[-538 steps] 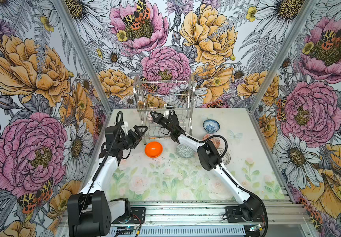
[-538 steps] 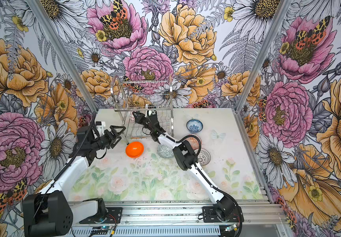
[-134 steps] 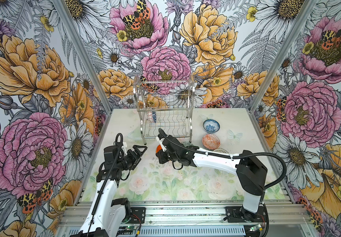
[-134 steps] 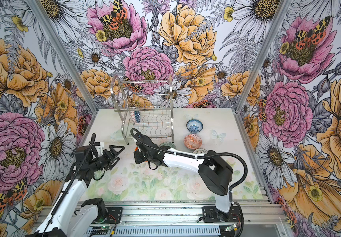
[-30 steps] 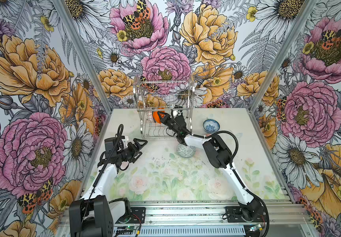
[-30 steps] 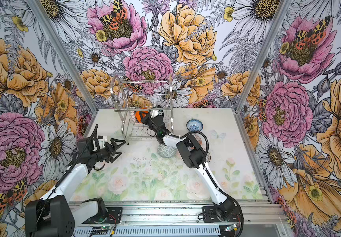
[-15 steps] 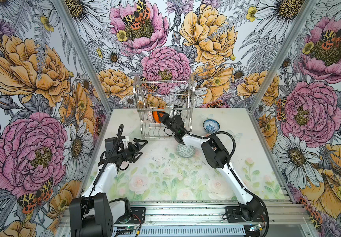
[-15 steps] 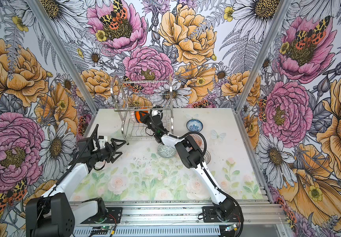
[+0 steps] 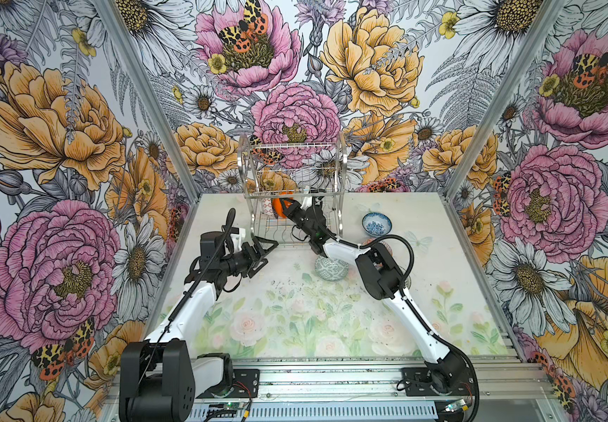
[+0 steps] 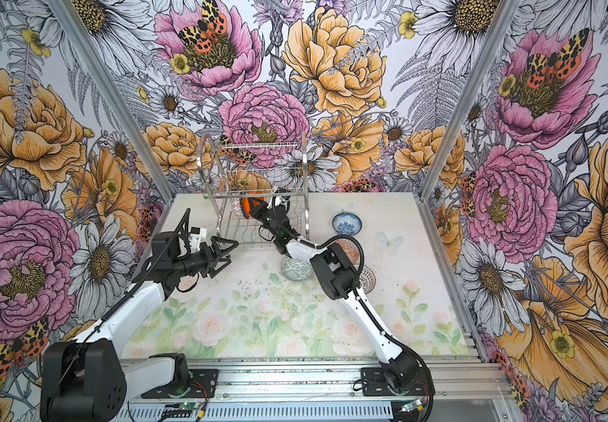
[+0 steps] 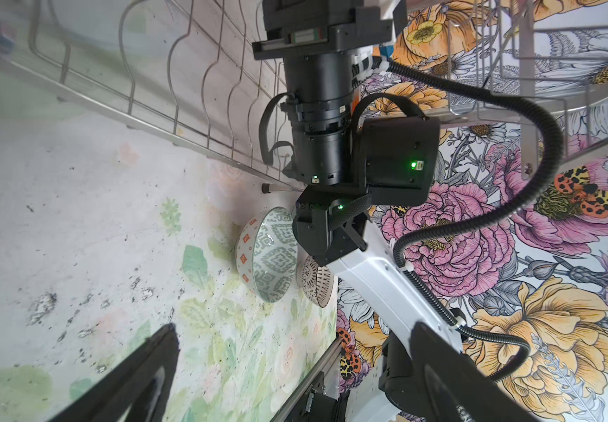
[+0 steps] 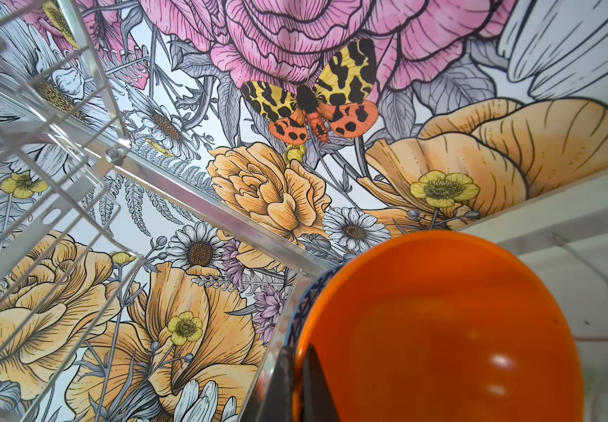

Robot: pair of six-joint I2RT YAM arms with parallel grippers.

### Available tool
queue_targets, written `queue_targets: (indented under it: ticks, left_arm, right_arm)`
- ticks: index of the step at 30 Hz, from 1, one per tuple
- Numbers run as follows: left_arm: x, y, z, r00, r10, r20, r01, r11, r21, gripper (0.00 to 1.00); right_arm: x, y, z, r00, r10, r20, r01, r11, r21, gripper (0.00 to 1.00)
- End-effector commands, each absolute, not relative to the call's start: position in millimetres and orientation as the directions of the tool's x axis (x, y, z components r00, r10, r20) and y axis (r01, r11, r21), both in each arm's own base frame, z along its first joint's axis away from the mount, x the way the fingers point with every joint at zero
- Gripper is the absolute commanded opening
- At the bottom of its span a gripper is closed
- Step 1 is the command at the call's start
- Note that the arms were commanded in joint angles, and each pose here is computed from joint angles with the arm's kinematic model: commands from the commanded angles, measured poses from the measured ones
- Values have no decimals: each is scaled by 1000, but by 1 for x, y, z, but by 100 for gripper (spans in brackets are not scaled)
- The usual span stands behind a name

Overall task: Load the bowls into the dish rack
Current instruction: 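Lower the orange bowl on edge into a rack slot beside the teal bowl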

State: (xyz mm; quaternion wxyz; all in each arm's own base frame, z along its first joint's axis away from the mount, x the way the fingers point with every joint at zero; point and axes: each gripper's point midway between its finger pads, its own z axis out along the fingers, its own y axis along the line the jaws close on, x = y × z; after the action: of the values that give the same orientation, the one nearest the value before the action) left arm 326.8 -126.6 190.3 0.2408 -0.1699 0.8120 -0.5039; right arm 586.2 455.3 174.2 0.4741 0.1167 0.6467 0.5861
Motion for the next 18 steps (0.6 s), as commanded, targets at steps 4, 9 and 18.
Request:
queue_targets:
  ticks: [4,9,18]
  left_arm:
    - [342,-136,213,-807,-511,-298,38,458,-888,99]
    - [349,-130,215,-777,-540,-323,24,487,-873,99]
    - [356,-132,212,-710,-583,-395,-11,570,-822,99]
  right_arm:
    - [596,449,178,-499,734,-461,-422,258,869,0]
    - [600,446,176,-498,731,-467,-429,261,865,0]
    - [602,445,174,-500,728,-468,-430,260,864,0]
